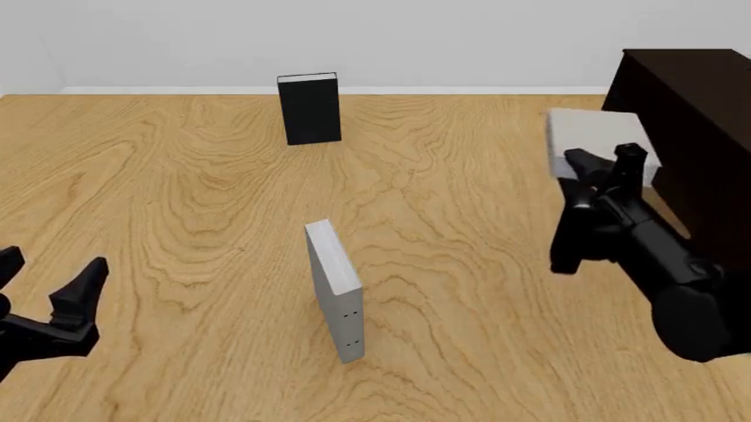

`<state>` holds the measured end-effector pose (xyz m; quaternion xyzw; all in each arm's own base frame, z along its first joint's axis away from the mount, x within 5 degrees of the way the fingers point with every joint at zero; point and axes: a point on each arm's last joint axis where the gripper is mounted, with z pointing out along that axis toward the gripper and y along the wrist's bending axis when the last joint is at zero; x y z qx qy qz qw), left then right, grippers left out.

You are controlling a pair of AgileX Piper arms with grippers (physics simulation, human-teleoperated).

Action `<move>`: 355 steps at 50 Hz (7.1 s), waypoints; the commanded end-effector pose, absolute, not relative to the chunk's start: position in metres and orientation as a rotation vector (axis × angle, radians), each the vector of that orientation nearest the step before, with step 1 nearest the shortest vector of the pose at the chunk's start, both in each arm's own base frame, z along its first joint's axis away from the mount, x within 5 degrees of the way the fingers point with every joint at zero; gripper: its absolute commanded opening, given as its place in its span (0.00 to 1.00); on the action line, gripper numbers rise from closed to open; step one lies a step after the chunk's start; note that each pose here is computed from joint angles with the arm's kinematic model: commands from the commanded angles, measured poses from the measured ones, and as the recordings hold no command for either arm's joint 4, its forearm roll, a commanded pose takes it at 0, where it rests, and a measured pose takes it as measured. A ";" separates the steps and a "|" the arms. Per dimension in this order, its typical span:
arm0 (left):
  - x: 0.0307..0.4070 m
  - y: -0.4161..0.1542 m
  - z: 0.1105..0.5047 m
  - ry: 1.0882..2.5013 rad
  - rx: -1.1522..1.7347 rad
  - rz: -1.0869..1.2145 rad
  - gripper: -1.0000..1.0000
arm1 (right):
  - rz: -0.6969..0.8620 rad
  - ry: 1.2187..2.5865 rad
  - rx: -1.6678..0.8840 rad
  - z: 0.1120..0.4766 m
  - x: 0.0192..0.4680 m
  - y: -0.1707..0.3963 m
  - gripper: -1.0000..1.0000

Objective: Pick up the book on the right and place it on the cabinet shelf.

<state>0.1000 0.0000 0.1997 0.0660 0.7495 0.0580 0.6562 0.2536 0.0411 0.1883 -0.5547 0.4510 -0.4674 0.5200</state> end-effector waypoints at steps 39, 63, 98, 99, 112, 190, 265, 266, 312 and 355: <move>0.103 0.000 0.198 1.710 0.153 0.131 1.00 | -1.202 1.228 -1.246 0.171 0.309 0.000 0.00; 0.103 0.000 0.198 1.712 0.153 0.131 1.00 | -1.201 1.295 -1.222 0.148 0.328 -0.014 0.00; 0.100 0.002 0.198 1.718 0.138 0.146 1.00 | -1.251 1.401 -1.172 0.137 0.359 -0.054 0.00; 0.101 0.002 0.198 1.719 0.138 0.149 1.00 | -1.274 1.392 -1.174 0.134 0.359 -0.057 0.00; 0.103 0.002 0.197 1.728 0.141 0.151 1.00 | -1.278 1.429 -1.130 0.132 0.363 -0.071 0.00; 0.098 0.002 0.198 1.721 0.144 0.154 1.00 | -1.132 1.600 -1.162 0.112 0.365 -0.072 1.00; 0.103 0.001 0.196 1.736 0.154 0.148 1.00 | -1.134 1.502 -1.164 0.142 0.393 -0.054 1.00; 0.103 0.001 0.196 1.736 0.155 0.147 1.00 | -1.135 1.504 -1.166 0.142 0.394 -0.055 1.00; 0.102 0.001 0.196 1.735 0.150 0.143 1.00 | -1.184 1.599 -1.145 0.139 0.373 -0.088 1.00; 0.095 0.001 0.198 1.726 0.150 0.142 1.00 | -1.196 1.655 -1.095 0.137 0.342 -0.100 1.00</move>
